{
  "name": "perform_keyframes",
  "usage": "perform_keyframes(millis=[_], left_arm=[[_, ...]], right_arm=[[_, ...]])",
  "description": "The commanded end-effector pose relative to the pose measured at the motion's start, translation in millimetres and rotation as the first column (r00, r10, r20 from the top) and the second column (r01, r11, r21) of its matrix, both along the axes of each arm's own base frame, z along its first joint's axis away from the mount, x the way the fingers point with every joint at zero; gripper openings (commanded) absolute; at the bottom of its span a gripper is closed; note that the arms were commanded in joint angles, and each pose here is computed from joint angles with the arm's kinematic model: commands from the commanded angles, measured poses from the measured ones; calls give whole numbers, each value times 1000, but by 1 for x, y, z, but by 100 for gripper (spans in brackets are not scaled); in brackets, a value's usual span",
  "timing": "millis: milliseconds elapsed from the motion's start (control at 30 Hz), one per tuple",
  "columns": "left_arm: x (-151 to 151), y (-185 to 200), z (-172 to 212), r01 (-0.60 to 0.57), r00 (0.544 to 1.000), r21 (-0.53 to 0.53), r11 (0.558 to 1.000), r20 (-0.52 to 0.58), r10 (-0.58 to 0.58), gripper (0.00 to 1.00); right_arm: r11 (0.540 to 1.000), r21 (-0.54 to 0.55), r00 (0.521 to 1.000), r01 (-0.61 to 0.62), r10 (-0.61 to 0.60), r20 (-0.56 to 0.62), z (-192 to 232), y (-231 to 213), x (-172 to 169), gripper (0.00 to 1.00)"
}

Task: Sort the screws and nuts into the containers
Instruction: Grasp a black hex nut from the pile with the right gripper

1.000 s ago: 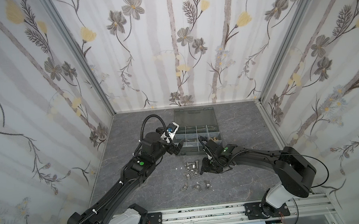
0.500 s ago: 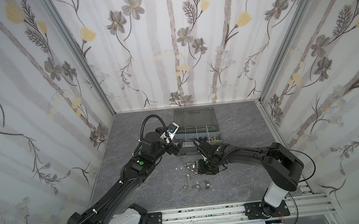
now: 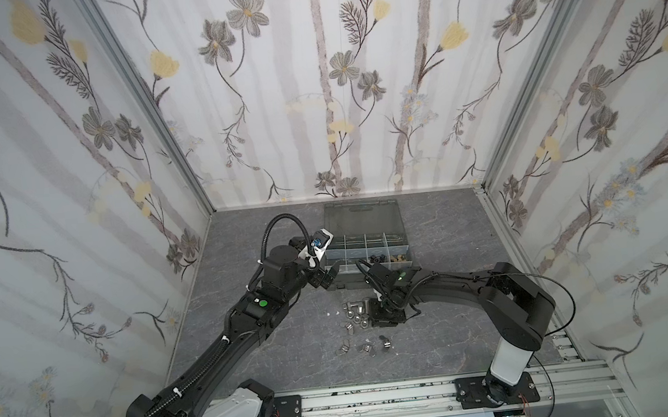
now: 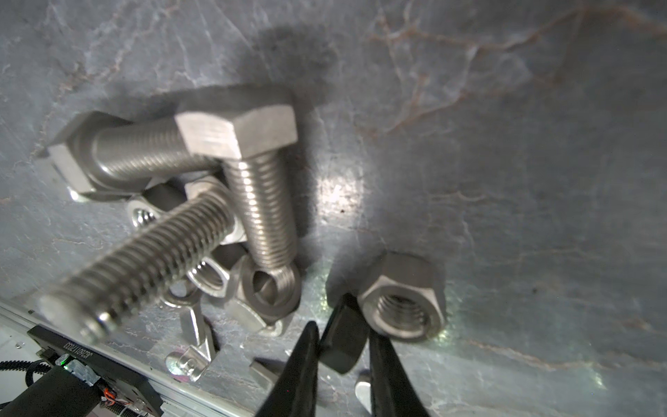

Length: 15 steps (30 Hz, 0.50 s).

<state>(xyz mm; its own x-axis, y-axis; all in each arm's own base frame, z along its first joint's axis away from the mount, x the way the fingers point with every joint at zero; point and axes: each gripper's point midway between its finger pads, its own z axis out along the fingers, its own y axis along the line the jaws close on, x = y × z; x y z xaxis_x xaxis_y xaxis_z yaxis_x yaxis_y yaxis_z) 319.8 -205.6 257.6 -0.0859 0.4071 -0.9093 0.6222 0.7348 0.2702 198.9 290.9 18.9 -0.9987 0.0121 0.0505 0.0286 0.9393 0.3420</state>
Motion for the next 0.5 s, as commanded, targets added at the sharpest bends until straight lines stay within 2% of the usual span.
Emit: perform_keyframes(millis=[0, 233, 467], left_arm=[[1, 0, 1, 3, 1000, 12, 1000, 17, -3, 100], [1, 0, 2, 8, 1000, 16, 1000, 23, -8, 100], [1, 0, 3, 9, 1000, 16, 1000, 27, -10, 100]], right_arm=[[1000, -12, 1000, -4, 3, -8, -2, -3, 0, 26], [1000, -4, 1000, 4, -4, 12, 2, -4, 5, 33], [1000, -9, 1000, -5, 5, 16, 1, -3, 7, 27]])
